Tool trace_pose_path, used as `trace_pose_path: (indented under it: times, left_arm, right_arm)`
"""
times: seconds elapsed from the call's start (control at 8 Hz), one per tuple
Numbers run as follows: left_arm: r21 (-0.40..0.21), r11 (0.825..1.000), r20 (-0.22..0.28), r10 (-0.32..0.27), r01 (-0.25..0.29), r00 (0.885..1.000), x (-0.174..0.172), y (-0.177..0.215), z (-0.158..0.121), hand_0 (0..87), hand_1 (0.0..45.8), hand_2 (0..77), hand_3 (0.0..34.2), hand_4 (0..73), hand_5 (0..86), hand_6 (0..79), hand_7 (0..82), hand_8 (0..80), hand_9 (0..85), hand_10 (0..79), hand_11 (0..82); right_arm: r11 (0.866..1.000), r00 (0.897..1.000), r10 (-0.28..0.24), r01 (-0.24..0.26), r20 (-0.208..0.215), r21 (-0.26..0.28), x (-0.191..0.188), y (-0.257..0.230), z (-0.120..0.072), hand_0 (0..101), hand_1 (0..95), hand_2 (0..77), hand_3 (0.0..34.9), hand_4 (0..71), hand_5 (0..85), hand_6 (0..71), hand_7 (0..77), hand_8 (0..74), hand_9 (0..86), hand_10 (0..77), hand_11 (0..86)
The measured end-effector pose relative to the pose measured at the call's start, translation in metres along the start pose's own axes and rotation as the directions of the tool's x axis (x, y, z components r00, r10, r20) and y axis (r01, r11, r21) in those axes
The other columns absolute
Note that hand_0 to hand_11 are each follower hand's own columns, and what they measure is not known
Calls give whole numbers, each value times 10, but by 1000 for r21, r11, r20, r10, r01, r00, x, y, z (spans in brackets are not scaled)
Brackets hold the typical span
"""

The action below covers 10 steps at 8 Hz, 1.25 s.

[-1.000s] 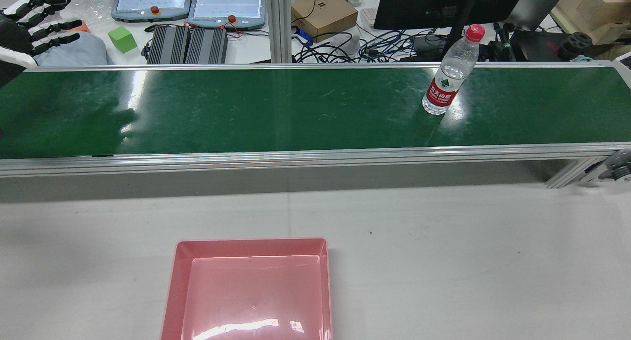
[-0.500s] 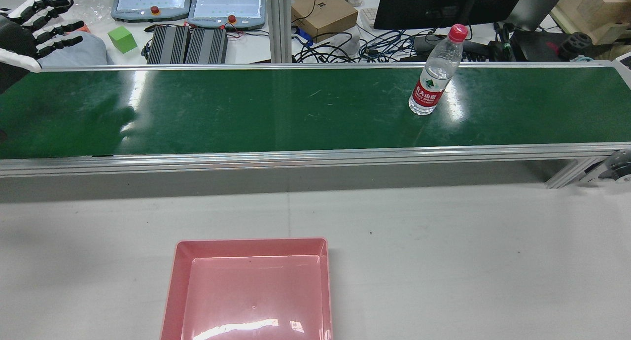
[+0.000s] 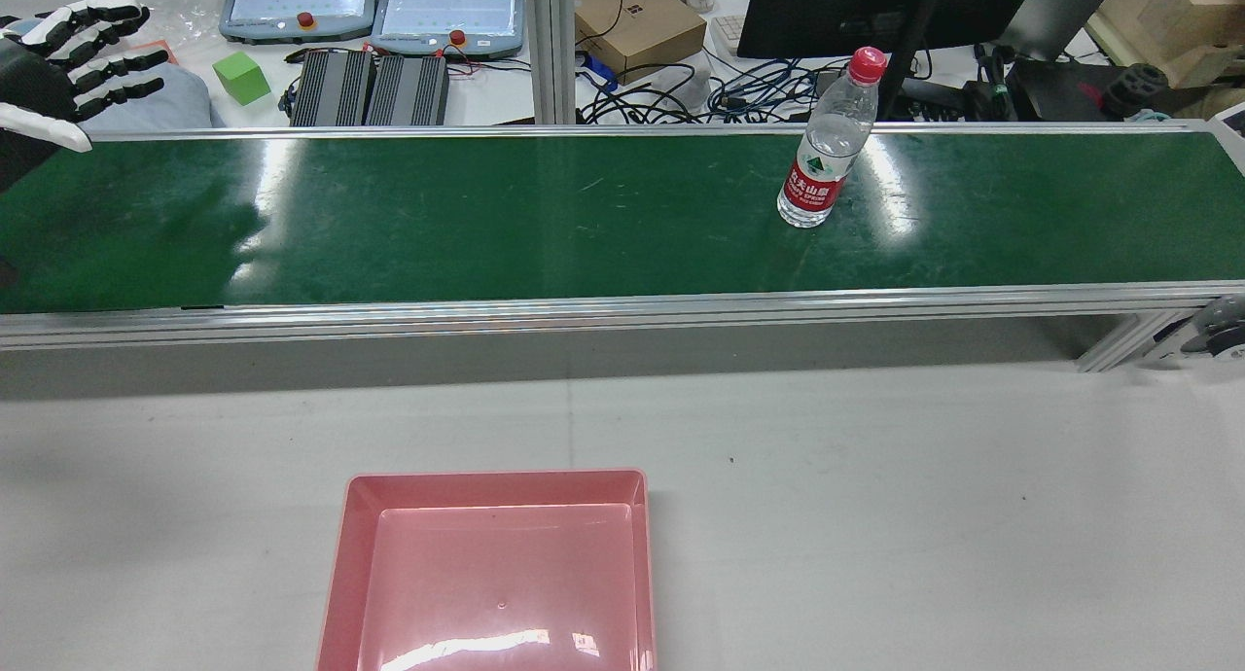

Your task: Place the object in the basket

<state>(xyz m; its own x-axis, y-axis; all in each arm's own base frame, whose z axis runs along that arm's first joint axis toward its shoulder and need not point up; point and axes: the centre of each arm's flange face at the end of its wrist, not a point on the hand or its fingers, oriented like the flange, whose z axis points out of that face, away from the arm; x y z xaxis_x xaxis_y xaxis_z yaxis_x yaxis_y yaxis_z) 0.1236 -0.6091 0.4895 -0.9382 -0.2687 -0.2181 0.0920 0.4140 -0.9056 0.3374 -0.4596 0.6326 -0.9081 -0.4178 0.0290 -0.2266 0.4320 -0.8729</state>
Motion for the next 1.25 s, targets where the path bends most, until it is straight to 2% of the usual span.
trace_pose_path:
  times: [0.12, 0.25, 0.38, 0.75, 0.88, 1.0, 1.25]
  left_arm:
    - [-1, 1000, -1, 10, -10, 1000, 0, -2, 0, 584, 114, 5, 105, 11, 289, 60, 44, 109, 125, 54, 104]
    - [-2, 1000, -2, 16, -16, 1000, 0, -3, 0, 584, 87, 5, 111, 11, 289, 60, 44, 109, 125, 54, 104]
    - [-2, 1000, -2, 18, -18, 1000, 0, -4, 0, 574, 104, 5, 121, 11, 295, 55, 33, 104, 125, 54, 104]
    - [-9, 1000, 1, 22, -22, 1000, -4, -3, 2, 572, 104, 5, 111, 38, 300, 71, 44, 125, 142, 65, 120]
    - [-12, 1000, 6, 24, -24, 1000, -7, -3, 3, 572, 76, 5, 111, 38, 300, 71, 44, 131, 142, 65, 120]
    - [-15, 1000, 10, 25, -25, 1000, -10, -3, 4, 574, 93, 5, 111, 27, 300, 71, 44, 125, 142, 65, 120]
    - [-31, 999, 7, 26, -25, 1000, -12, -1, 5, 573, 93, 5, 111, 27, 300, 71, 44, 131, 147, 65, 120]
  right_arm:
    - [1000, 1000, 0, 0, 0, 0, 0, 0, 0, 3, 0, 5, 2, 5, 0, 0, 5, 0, 0, 0, 0]
    - [1000, 1000, 0, 0, 0, 0, 0, 0, 0, 3, 0, 5, 2, 5, 0, 0, 5, 0, 0, 0, 0]
    - [1000, 1000, 0, 0, 0, 0, 0, 0, 0, 3, 0, 11, 1, 5, 0, 0, 5, 0, 0, 0, 0]
    - [1000, 1000, 0, 0, 0, 0, 0, 0, 0, 3, 0, 5, 1, 5, 0, 0, 5, 0, 0, 0, 0]
    - [1000, 1000, 0, 0, 0, 0, 0, 0, 0, 3, 0, 5, 1, 5, 0, 0, 5, 0, 0, 0, 0]
    - [1000, 1000, 0, 0, 0, 0, 0, 0, 0, 1, 0, 11, 2, 5, 0, 0, 5, 0, 0, 0, 0]
    - [1000, 1000, 0, 0, 0, 0, 0, 0, 0, 2, 0, 5, 2, 5, 0, 0, 5, 0, 0, 0, 0]
